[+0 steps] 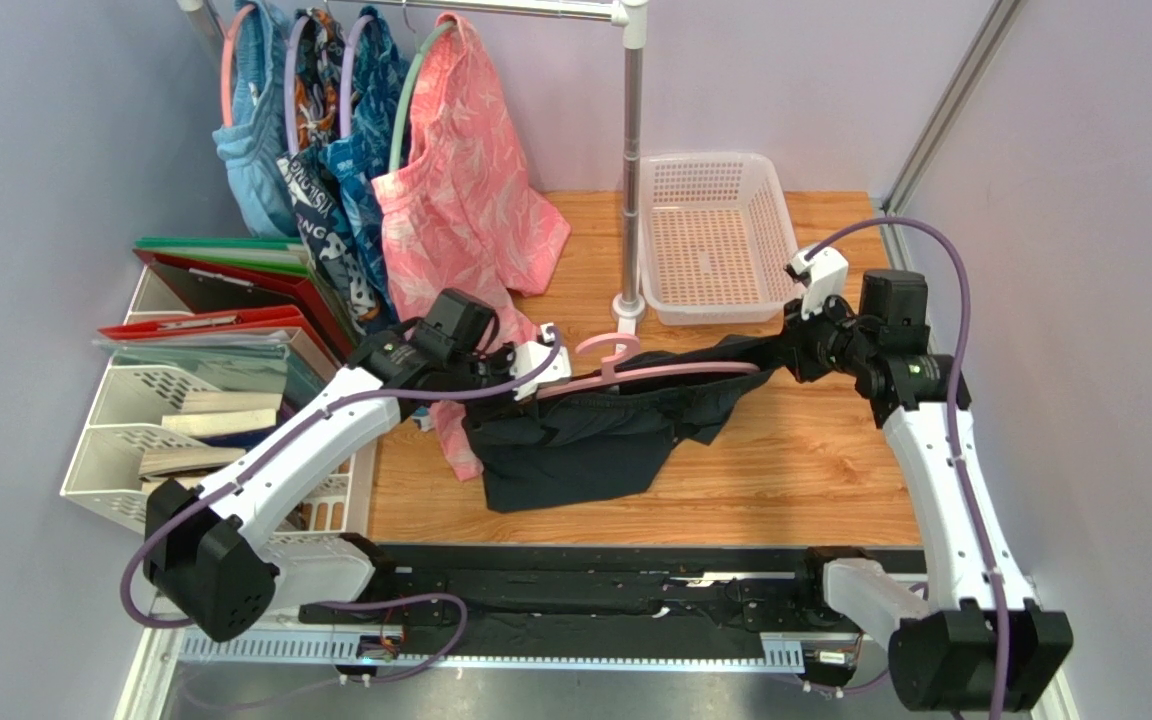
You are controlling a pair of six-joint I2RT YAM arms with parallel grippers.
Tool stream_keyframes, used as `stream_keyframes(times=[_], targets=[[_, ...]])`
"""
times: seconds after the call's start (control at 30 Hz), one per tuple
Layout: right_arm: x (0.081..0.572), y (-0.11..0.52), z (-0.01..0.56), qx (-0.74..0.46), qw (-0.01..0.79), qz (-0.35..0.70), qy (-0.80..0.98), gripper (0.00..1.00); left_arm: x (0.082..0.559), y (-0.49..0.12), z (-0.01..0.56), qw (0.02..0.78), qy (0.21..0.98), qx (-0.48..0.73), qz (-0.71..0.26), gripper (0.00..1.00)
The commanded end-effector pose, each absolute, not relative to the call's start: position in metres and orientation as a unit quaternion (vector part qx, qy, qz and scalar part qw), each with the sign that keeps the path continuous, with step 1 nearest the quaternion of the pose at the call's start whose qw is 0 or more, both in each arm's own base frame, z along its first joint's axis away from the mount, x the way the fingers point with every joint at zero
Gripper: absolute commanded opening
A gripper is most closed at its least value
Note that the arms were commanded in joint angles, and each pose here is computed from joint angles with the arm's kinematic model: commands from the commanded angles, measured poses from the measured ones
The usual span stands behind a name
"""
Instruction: Place the shorts on the hanger
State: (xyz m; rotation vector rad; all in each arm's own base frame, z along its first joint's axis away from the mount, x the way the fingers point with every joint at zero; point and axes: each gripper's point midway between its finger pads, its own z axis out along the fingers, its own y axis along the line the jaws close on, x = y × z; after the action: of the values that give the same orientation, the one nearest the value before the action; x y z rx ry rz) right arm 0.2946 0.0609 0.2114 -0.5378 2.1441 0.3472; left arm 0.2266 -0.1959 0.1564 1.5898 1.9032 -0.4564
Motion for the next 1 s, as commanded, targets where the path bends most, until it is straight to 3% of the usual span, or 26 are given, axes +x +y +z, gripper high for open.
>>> stream_keyframes(times=[0.0, 0.23, 0.27, 0.37, 0.4, 0.5, 0.63, 0.97], targets=[[0.288, 0.048, 0.263, -0.214, 0.487, 0.053, 0.845, 0.0, 0.222, -0.186, 0.161, 0.262, 0.755, 0.589, -0.119, 0.0], [0.252, 0.076, 0.269, -0.225, 0.452, 0.073, 0.86, 0.0, 0.222, -0.217, 0.214, 0.294, 0.752, 0.566, -0.165, 0.0], [0.246, 0.078, 0.268, -0.231, 0.44, 0.081, 0.864, 0.05, 0.22, -0.218, 0.219, 0.297, 0.75, 0.565, -0.172, 0.0], [0.234, 0.087, 0.275, -0.262, 0.436, 0.105, 0.854, 0.3, 0.215, -0.217, 0.23, 0.311, 0.744, 0.563, -0.181, 0.0], [0.232, 0.09, 0.288, -0.275, 0.45, 0.113, 0.842, 0.47, 0.211, -0.217, 0.232, 0.312, 0.739, 0.568, -0.184, 0.0], [0.217, 0.11, 0.314, -0.346, 0.481, 0.154, 0.79, 0.73, 0.205, -0.216, 0.244, 0.332, 0.718, 0.581, -0.191, 0.0], [0.206, 0.14, 0.358, -0.43, 0.53, 0.208, 0.701, 0.79, 0.194, -0.22, 0.263, 0.353, 0.683, 0.603, -0.212, 0.0], [0.194, 0.206, 0.36, -0.566, 0.507, 0.259, 0.597, 0.78, 0.183, -0.231, 0.288, 0.363, 0.632, 0.64, -0.244, 0.0]])
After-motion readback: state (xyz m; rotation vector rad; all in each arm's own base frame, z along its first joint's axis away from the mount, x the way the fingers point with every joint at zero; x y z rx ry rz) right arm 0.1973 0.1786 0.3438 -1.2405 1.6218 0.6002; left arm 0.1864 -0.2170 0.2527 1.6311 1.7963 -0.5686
